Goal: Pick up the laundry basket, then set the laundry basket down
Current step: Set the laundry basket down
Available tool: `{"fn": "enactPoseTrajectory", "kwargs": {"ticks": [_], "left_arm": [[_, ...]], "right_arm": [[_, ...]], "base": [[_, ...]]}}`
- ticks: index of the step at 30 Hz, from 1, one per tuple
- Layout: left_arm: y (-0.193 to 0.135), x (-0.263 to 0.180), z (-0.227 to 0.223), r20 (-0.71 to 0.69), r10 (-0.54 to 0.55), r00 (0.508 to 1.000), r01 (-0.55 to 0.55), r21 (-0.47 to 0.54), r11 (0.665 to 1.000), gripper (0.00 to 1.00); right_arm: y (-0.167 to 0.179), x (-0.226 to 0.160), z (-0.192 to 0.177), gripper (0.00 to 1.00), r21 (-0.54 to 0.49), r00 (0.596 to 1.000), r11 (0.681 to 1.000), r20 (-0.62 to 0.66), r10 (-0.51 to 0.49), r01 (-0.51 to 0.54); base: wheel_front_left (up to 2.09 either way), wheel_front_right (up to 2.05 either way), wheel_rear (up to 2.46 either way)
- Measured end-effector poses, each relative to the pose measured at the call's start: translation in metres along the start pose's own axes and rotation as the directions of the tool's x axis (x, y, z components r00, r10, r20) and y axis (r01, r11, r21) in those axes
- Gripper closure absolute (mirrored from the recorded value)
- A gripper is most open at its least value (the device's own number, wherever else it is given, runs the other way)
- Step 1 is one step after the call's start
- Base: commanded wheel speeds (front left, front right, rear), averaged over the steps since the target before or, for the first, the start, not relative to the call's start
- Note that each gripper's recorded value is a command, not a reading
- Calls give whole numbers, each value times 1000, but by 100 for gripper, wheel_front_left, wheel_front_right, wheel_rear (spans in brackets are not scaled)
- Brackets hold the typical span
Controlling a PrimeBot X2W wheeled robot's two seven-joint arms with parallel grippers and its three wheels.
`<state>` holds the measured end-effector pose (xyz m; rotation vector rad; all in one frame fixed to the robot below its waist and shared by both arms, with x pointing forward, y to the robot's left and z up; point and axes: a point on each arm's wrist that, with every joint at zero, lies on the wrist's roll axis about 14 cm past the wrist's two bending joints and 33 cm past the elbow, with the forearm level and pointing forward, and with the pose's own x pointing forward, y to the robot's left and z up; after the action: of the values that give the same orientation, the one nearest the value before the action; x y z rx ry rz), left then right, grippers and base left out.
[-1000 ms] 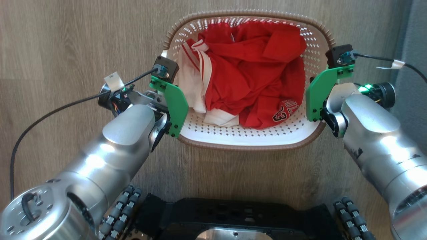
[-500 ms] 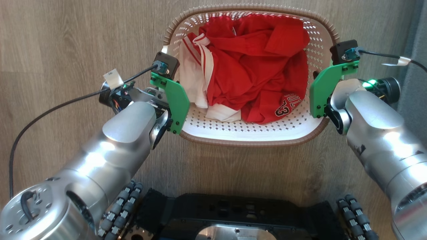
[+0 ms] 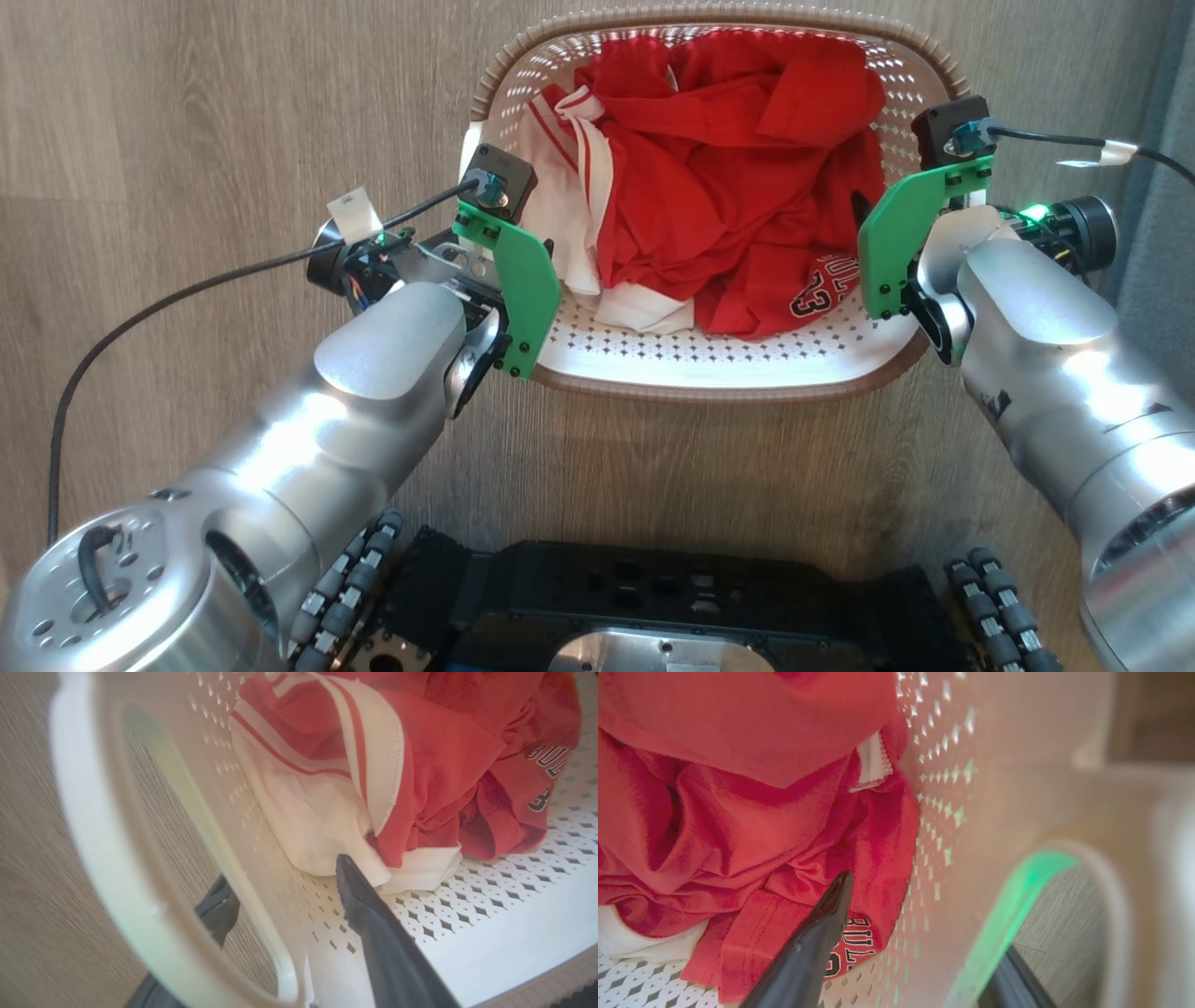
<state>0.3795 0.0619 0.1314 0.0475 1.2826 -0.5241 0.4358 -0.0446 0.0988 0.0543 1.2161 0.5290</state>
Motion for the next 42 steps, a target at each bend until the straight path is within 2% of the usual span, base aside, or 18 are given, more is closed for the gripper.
{"fn": "enactPoseTrajectory", "kwargs": {"ticks": [16,22,30,34,37,42], "left_arm": [[3,-18,18,44,36,998,-37,22,999,0],[-1,-36,15,65,58,996,-59,20,998,0],[-7,-71,23,156,96,983,-99,12,995,0],[-7,-91,34,243,124,962,-129,5,992,0],[-8,-109,47,343,147,928,-160,8,987,0],[-9,-143,72,493,188,850,-216,0,976,0]], "right_arm": [[-2,-22,10,0,-23,999,999,-13,-36,36],[6,-43,26,0,-31,999,998,16,-46,46],[15,-85,25,0,-11,996,997,49,-76,77],[21,-109,46,0,-1,986,996,145,-87,88],[30,-129,68,0,9,963,997,256,-81,81],[52,-167,101,0,21,881,999,470,-54,49]], "base": [[0,0,0],[0,0,0],[0,0,0],[0,0,0],[0,0,0],[0,0,0]]}}
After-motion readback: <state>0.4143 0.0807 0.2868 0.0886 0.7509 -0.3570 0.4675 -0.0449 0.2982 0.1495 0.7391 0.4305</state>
